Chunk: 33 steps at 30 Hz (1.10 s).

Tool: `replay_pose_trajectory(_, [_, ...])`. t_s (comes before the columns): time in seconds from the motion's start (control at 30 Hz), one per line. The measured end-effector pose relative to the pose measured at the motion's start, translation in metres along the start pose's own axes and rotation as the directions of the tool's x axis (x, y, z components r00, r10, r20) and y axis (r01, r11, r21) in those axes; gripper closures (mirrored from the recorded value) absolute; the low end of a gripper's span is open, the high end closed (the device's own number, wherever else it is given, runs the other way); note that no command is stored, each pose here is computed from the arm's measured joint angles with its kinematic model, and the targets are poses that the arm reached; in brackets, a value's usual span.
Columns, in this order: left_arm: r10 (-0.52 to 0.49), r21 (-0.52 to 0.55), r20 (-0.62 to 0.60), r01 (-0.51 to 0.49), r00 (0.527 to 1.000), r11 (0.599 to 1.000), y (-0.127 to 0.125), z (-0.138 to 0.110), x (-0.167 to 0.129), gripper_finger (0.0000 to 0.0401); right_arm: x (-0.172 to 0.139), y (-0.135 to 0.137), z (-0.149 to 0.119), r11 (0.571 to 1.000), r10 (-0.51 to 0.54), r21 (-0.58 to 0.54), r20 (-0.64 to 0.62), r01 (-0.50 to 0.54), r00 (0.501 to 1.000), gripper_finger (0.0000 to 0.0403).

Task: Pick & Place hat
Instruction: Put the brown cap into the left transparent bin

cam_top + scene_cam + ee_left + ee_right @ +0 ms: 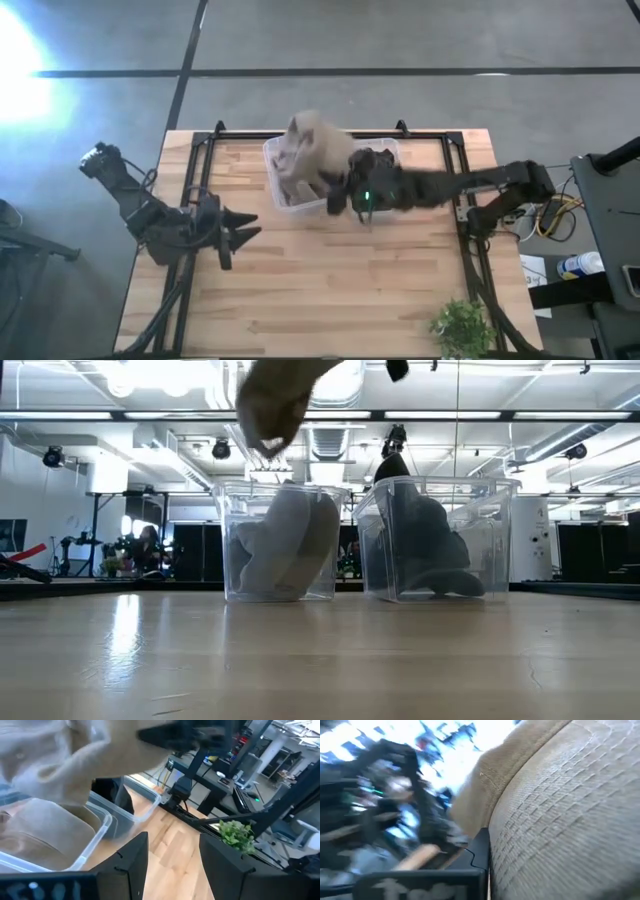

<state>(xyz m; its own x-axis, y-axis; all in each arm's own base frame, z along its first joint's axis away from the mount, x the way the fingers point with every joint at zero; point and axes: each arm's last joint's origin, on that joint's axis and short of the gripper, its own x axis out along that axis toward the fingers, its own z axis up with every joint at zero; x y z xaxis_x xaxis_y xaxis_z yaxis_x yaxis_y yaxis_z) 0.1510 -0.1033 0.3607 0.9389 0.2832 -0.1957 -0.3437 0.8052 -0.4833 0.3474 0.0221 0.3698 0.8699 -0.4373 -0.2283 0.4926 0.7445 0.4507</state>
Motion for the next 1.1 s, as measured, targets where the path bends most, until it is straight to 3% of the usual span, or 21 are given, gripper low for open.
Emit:
replay_pose_trajectory(0.13, [0.008, 0.016, 0.000, -0.008, 1.000, 1.000, -0.001, -0.002, 0.002, 0.0230, 0.031, -0.026, 0.023, 0.991, -0.110, 0.056, -0.188, 0.123, 0.976, 0.0389])
replay_pose_trajectory(0.37, [0.040, 0.031, -0.005, -0.040, 0.999, 0.999, -0.005, -0.012, 0.009, 0.0230, 0.102, -0.045, 0.026, 0.982, -0.010, 0.160, -0.486, 0.100, 0.874, 0.0389])
replay_pose_trajectory(0.53, [0.055, 0.024, -0.010, -0.054, 0.998, 0.998, -0.008, -0.018, 0.014, 0.0230, 0.156, -0.066, 0.000, 0.972, -0.102, 0.096, -0.646, 0.214, 0.756, 0.0380])
replay_pose_trajectory(0.67, [0.058, -0.004, -0.013, -0.058, 0.998, 0.998, -0.009, -0.021, 0.015, 0.0230, 0.196, -0.083, -0.025, 0.971, 0.001, 0.155, -0.763, 0.182, 0.647, 0.0359])
replay_pose_trajectory(0.73, [0.058, -0.016, -0.014, -0.058, 0.998, 0.998, -0.009, -0.021, 0.015, 0.0230, 0.208, -0.087, -0.038, 0.969, -0.006, 0.148, -0.788, 0.198, 0.615, 0.0350])
replay_pose_trajectory(0.9, [0.051, -0.045, -0.013, -0.051, 0.999, 0.998, -0.009, -0.019, 0.013, 0.0230, 0.215, -0.075, -0.035, 0.983, 0.016, 0.126, -0.790, 0.137, 0.613, 0.0330])
replay_pose_trajectory(1.0, [0.044, -0.043, -0.017, -0.045, 0.999, 0.998, -0.009, -0.019, 0.012, 0.0230, 0.203, -0.069, -0.023, 0.989, -0.019, 0.080, -0.759, 0.123, 0.650, 0.0313])
replay_pose_trajectory(1.1, [0.041, -0.046, -0.015, -0.042, 0.999, 0.998, -0.008, -0.017, 0.011, 0.0230, 0.179, -0.058, 0.007, 0.996, -0.057, 0.010, -0.703, 0.091, 0.709, 0.0290])
